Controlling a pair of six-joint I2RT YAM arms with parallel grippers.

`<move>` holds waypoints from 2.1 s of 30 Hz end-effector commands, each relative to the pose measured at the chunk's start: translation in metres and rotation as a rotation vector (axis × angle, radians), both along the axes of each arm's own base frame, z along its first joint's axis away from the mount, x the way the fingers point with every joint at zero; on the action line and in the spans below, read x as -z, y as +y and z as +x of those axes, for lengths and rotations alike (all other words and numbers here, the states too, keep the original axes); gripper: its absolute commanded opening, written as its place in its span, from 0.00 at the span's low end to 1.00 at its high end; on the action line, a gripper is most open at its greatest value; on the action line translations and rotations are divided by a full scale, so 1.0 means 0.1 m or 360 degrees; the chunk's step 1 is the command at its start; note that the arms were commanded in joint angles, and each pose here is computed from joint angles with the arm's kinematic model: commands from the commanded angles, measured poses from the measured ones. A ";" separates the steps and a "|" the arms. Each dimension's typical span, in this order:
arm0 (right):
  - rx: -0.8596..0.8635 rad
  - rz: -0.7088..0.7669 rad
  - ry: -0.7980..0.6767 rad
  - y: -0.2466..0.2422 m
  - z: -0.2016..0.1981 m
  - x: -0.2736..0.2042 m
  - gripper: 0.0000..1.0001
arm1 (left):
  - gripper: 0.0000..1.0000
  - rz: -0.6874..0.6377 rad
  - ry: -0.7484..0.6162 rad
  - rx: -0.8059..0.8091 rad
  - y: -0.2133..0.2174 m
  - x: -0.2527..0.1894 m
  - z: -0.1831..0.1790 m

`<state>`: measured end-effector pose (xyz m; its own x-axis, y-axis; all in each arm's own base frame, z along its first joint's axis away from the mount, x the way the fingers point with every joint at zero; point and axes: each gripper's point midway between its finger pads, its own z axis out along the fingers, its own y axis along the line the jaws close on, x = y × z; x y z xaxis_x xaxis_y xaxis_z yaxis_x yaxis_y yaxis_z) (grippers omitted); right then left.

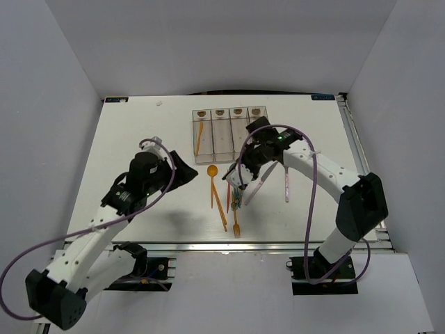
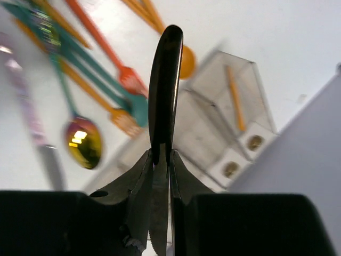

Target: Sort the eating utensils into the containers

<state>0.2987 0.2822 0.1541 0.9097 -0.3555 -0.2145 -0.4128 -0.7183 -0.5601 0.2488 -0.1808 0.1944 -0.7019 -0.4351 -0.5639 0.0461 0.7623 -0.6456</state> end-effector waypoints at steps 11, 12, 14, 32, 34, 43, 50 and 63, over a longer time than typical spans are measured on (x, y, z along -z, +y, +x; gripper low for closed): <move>0.0246 -0.0072 -0.0907 1.02 1.55 -0.44 0.00 | 0.86 0.0065 0.0115 -0.0373 0.61 0.27 -0.50; 0.0273 -0.0072 -0.0946 1.11 1.68 -0.46 0.00 | 0.86 0.0068 0.0113 -0.0379 0.63 0.28 -0.51; 0.0283 -0.0128 -0.1011 1.13 1.80 -0.47 0.00 | 0.86 0.0067 0.0108 -0.0387 0.65 0.27 -0.54; -0.0274 -0.0386 -0.1178 1.17 1.65 0.07 0.00 | 0.87 0.0035 0.0068 -0.0442 0.75 0.24 -0.64; -0.0316 -0.0383 -0.1200 1.20 1.64 0.08 0.00 | 0.87 0.0030 0.0066 -0.0439 0.75 0.23 -0.65; -0.0512 -0.0361 -0.1267 1.33 1.58 0.12 0.00 | 0.87 -0.0013 0.0052 -0.0453 0.76 0.19 -0.69; -0.0593 -0.0348 -0.1278 1.41 1.51 0.21 0.03 | 0.87 -0.0023 0.0052 -0.0455 0.76 0.19 -0.70; -0.0627 -0.0326 -0.1272 1.50 1.44 0.32 0.25 | 0.87 -0.0045 0.0056 -0.0458 0.76 0.18 -0.73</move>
